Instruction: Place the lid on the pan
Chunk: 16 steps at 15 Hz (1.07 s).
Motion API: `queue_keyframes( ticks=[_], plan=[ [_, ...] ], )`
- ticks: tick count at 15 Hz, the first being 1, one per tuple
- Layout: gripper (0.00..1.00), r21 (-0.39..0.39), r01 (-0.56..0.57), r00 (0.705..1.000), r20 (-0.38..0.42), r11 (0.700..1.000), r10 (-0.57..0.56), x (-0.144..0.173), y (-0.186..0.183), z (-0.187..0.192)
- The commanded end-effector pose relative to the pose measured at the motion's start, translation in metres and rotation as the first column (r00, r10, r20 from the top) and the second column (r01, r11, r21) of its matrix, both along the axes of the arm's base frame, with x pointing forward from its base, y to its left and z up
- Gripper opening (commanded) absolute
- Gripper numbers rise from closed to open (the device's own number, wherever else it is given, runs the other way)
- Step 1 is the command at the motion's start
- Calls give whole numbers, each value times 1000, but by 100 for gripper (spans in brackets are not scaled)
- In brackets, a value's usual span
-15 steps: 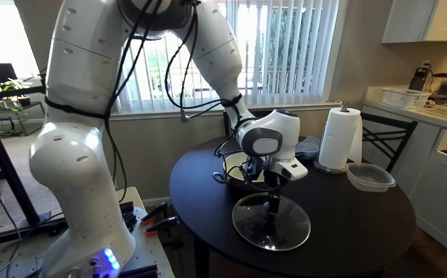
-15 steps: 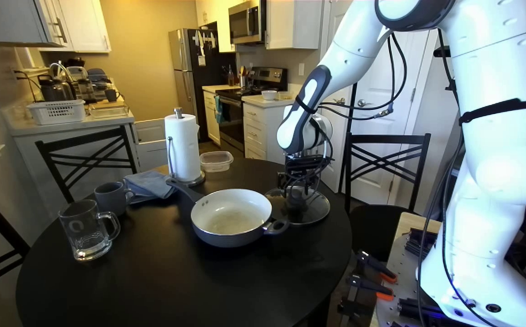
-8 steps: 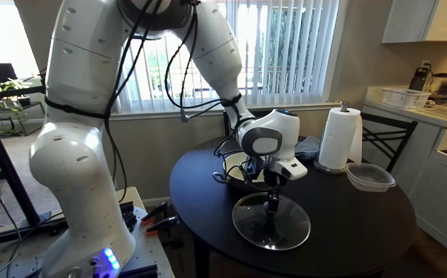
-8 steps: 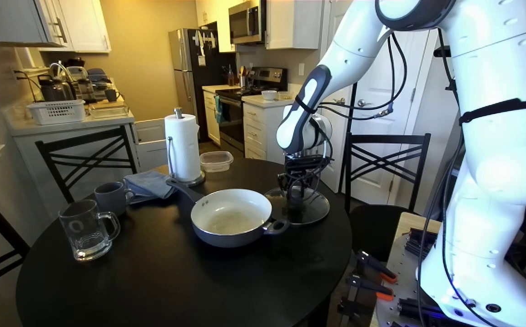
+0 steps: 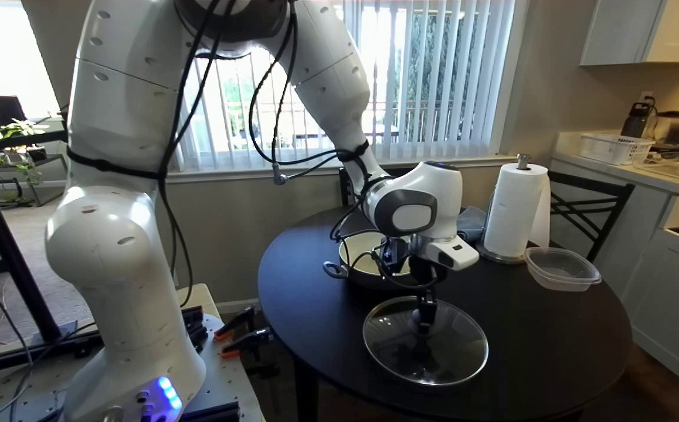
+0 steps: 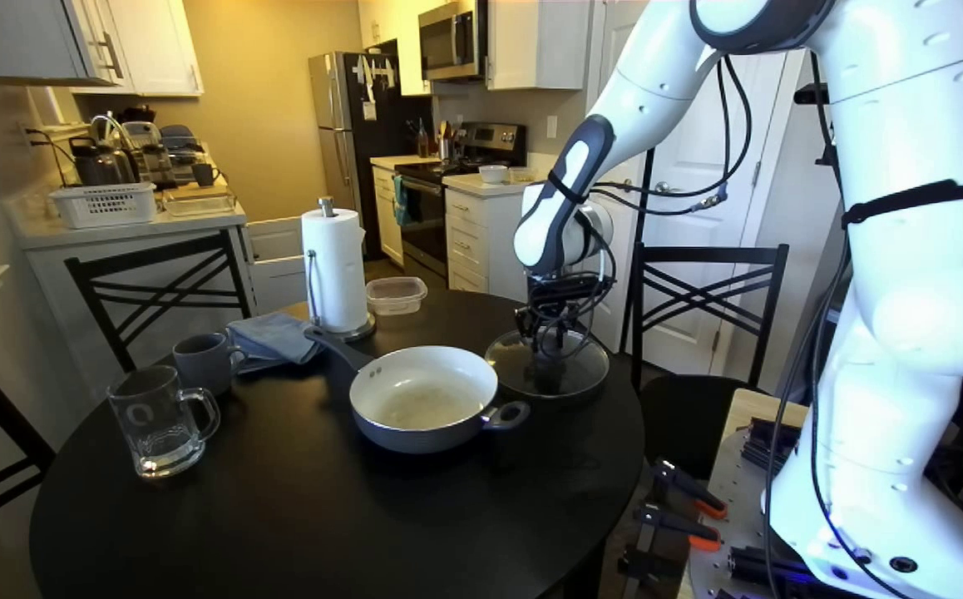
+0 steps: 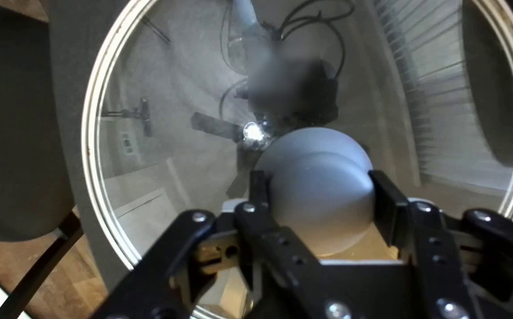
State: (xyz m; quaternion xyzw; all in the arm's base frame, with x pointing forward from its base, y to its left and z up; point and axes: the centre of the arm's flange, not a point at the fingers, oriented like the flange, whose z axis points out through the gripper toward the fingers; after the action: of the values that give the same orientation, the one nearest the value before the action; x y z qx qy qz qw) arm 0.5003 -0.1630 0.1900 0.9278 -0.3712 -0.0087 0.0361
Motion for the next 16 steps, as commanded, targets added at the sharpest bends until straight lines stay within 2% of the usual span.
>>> queue_keyframes(
  ticks=[1,6,8,10,13,16],
  plan=[
    [33,-56,8,999,47,998,-5,8,-26,58],
    [33,-59,-41,996,74,997,45,18,-28,96],
    [33,-63,-93,992,81,994,98,19,-14,109],
    [33,-99,-174,979,91,980,183,20,3,128],
    [33,-175,-318,936,101,932,338,26,39,158],
    [33,-219,-449,875,86,866,476,40,86,167]
  ],
)
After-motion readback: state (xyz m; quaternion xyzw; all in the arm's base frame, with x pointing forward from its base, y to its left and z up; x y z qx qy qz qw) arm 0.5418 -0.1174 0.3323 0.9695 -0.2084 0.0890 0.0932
